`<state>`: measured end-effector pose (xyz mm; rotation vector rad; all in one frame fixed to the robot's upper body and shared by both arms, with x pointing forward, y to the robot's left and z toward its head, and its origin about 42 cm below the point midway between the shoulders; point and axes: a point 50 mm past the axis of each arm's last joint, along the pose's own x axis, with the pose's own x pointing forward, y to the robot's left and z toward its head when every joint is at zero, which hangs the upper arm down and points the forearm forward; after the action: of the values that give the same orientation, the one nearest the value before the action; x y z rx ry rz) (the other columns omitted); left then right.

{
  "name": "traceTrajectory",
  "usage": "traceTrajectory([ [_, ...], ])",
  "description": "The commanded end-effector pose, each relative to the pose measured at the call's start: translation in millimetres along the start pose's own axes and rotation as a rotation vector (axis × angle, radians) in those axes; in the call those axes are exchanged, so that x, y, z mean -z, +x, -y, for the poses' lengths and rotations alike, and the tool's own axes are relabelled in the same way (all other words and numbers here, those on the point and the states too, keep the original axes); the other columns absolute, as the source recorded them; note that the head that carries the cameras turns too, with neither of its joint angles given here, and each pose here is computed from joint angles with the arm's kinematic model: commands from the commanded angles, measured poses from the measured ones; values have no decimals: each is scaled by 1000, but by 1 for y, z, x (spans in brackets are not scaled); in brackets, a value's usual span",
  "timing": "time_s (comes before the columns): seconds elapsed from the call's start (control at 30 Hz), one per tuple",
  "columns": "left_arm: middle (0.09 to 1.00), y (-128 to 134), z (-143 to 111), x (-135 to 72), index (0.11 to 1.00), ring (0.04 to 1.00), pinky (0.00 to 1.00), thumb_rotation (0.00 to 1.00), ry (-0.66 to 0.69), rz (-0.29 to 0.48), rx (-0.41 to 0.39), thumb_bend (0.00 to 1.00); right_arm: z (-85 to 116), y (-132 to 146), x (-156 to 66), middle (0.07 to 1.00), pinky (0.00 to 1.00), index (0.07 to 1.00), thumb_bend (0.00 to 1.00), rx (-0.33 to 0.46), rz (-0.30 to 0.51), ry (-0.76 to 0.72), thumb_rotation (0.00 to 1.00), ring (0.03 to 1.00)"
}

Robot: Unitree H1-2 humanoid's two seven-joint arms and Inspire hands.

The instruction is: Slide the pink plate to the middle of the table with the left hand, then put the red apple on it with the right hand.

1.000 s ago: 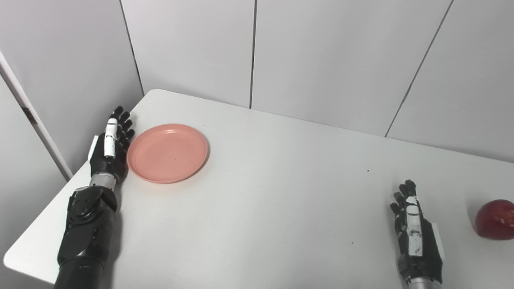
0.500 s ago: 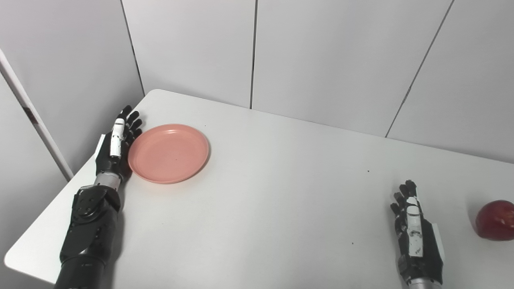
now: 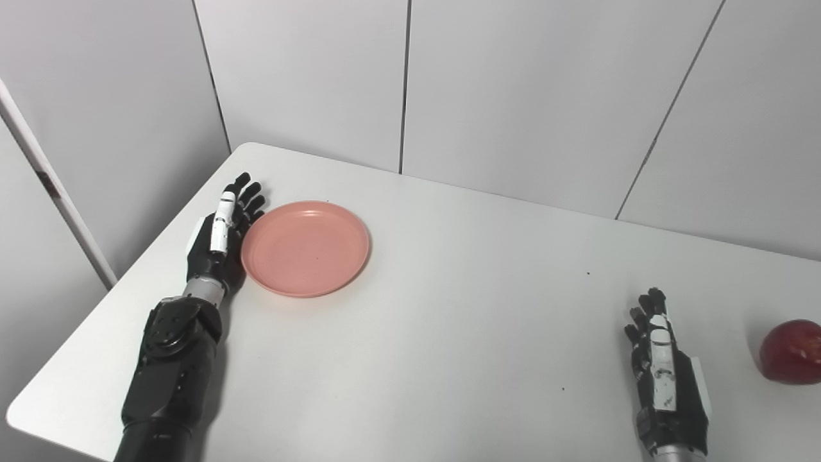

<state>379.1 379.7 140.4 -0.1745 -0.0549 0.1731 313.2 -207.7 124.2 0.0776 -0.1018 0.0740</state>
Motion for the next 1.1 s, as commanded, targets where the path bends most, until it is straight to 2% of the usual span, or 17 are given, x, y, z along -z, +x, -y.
traceTrajectory([
  [0.0, 937, -1, 6, 0, 924, 943, 954, 1000, -5, -16, 8, 333, -1, 7, -13, 1000, 1000, 1000, 192, -8, 65, 0, 1000, 1000],
  [0.2, 936, -1, 32, 0, 916, 938, 941, 1000, -16, -36, 27, 318, -2, 6, -15, 1000, 1000, 1000, 176, -8, 64, 8, 1000, 1000],
  [0.43, 966, 1, 48, 8, 946, 972, 984, 1000, -20, -45, 93, 308, -3, 6, -14, 1000, 1000, 1000, 159, -10, 70, -8, 1000, 1000],
  [1.07, 949, 11, 94, 28, 930, 954, 963, 1000, -17, -93, 200, 316, -7, 5, -18, 1000, 1000, 1000, 178, -6, 65, 12, 1000, 1000],
])
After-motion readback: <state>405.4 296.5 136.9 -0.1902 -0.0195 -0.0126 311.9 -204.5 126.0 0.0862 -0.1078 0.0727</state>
